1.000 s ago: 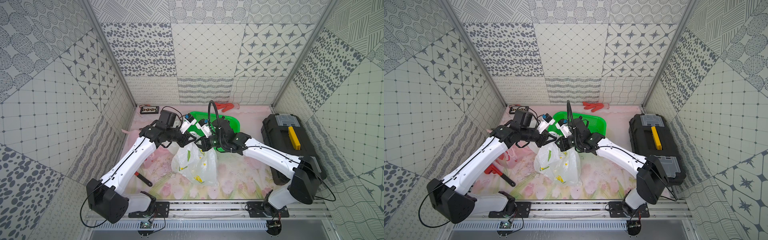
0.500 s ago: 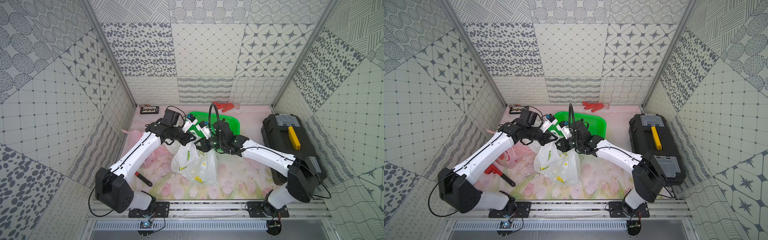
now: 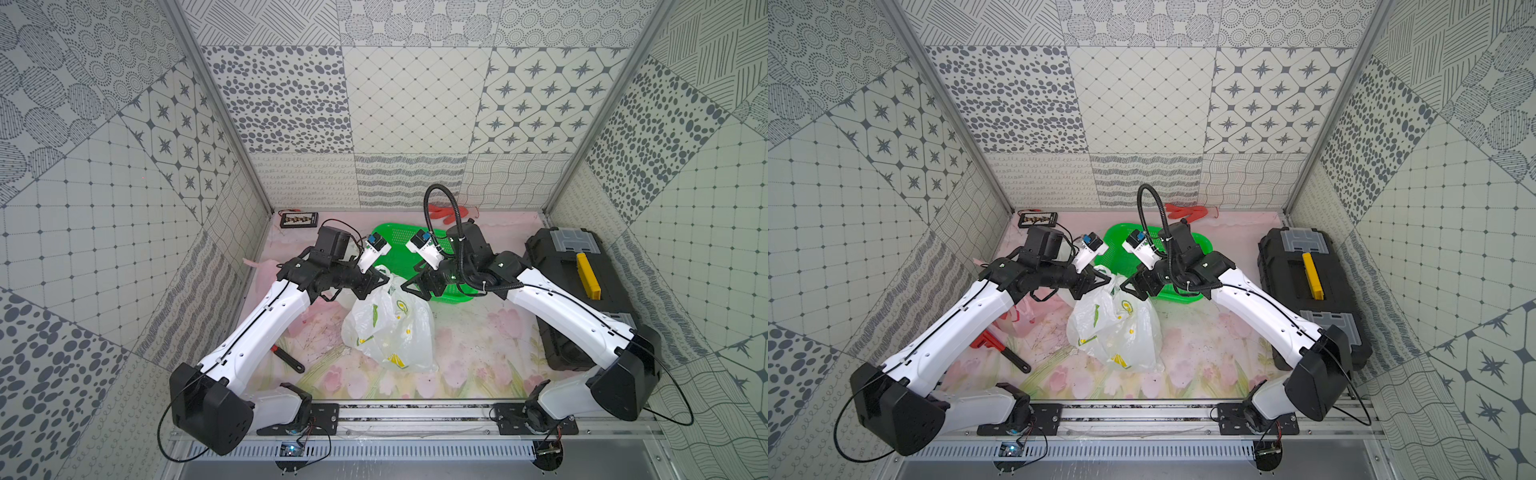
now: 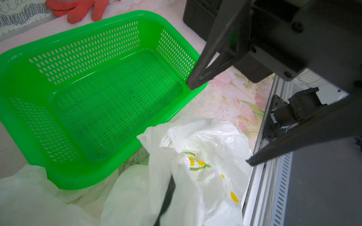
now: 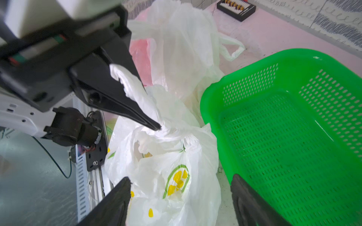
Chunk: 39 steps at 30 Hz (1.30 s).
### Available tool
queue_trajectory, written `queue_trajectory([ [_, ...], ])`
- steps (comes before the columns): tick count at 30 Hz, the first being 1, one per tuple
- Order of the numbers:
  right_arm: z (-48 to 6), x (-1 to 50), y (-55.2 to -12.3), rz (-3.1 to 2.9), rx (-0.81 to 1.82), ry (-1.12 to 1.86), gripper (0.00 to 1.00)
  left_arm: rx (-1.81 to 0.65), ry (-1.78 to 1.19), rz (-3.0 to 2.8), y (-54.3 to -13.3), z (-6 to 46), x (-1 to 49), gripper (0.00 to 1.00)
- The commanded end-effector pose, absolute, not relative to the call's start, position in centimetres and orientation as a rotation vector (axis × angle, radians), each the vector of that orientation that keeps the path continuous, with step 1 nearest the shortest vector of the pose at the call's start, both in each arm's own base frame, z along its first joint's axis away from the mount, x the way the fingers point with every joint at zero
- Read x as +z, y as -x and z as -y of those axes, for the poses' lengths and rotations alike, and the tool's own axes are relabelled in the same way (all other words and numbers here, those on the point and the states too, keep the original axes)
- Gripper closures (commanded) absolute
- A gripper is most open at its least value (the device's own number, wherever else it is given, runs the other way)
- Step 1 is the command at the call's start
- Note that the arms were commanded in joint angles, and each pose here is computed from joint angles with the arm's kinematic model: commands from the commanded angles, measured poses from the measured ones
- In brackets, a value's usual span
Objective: Place the pears into plastic bags & tie knots
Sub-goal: Tie the plastic bag at the center of the board.
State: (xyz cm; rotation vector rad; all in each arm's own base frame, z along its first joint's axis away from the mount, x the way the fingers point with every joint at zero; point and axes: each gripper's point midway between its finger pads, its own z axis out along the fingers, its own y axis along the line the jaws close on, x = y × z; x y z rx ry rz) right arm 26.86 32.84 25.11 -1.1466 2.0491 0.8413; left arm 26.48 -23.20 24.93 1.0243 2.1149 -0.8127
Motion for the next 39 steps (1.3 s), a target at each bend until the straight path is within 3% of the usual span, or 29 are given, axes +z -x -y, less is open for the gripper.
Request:
queue_trajectory([
  [1,-34.9,24.9,-27.0,-1.949,0.878,1.276,0.16,-0.851,-1.061,-2.024,-26.2,23.9,26.4,1.00],
  [8,-38.4,24.7,-28.5,-1.929,1.060,1.186,0.19,-0.869,-1.064,-1.997,-25.7,24.1,27.1,1.00],
  [17,-39.6,24.0,-28.7,-1.954,1.211,1.077,0.35,-0.871,-1.070,-1.992,-25.4,24.1,27.2,1.00],
  [19,-39.7,23.8,-28.8,-1.971,1.233,1.046,0.45,-0.866,-1.064,-1.993,-25.5,24.0,27.3,1.00],
  [21,-39.6,23.2,-29.3,-2.009,1.211,1.013,0.66,-0.855,-1.050,-1.996,-25.6,23.9,27.6,1.00],
  [23,-39.2,22.7,-30.0,-2.038,1.144,0.981,0.78,-0.844,-1.039,-2.006,-25.6,23.7,27.9,1.00],
  [27,-38.1,22.4,-32.0,-2.040,0.979,0.895,0.95,-0.859,-1.024,-2.040,-24.9,23.3,27.8,0.88],
  [35,-40.0,24.5,-31.5,-1.874,0.865,0.923,0.96,-0.772,-0.920,-2.104,-25.8,20.0,26.3,0.52],
  [39,-40.7,25.8,-31.2,-1.791,0.887,0.904,0.97,-0.868,-0.922,-2.123,-25.5,20.9,25.6,0.47],
])
